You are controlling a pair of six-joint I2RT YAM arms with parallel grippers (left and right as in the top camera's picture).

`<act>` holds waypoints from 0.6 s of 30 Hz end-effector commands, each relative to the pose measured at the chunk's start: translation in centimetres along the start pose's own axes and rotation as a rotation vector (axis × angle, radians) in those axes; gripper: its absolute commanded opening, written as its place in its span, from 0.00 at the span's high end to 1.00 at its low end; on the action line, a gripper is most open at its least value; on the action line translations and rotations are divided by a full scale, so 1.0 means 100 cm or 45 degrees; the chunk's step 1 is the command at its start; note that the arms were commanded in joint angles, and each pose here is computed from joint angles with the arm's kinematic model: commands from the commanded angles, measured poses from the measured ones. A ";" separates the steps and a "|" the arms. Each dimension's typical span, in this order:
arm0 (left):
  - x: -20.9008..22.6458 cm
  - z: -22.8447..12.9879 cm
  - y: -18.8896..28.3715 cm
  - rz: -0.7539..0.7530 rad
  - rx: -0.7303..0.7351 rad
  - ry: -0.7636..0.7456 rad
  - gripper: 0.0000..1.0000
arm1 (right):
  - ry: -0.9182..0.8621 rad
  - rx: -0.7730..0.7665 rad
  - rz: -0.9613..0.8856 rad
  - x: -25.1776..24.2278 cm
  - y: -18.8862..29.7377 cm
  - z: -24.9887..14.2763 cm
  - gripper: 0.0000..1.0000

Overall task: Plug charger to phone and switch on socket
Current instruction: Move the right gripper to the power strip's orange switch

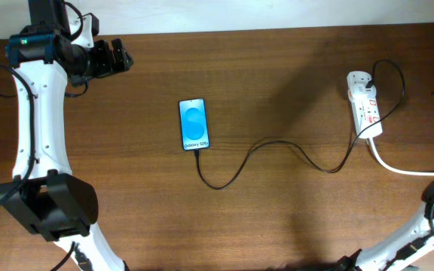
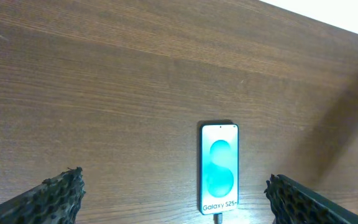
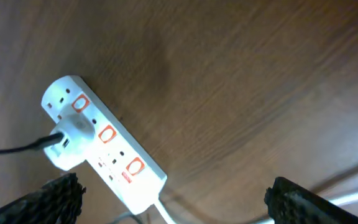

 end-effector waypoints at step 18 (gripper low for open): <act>0.002 0.000 -0.002 0.011 0.003 0.015 0.01 | 0.157 0.220 -0.043 0.047 -0.131 -0.022 0.02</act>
Point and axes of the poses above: each gripper's point midway between its finger pads, its own y axis back along the fingers, its own x axis along the line the jaws close on, z = x × y, the point moved 6 cm from there along y, back along the fingers, and after that the axes turned 9 degrees about y, right-handed, at the moved point
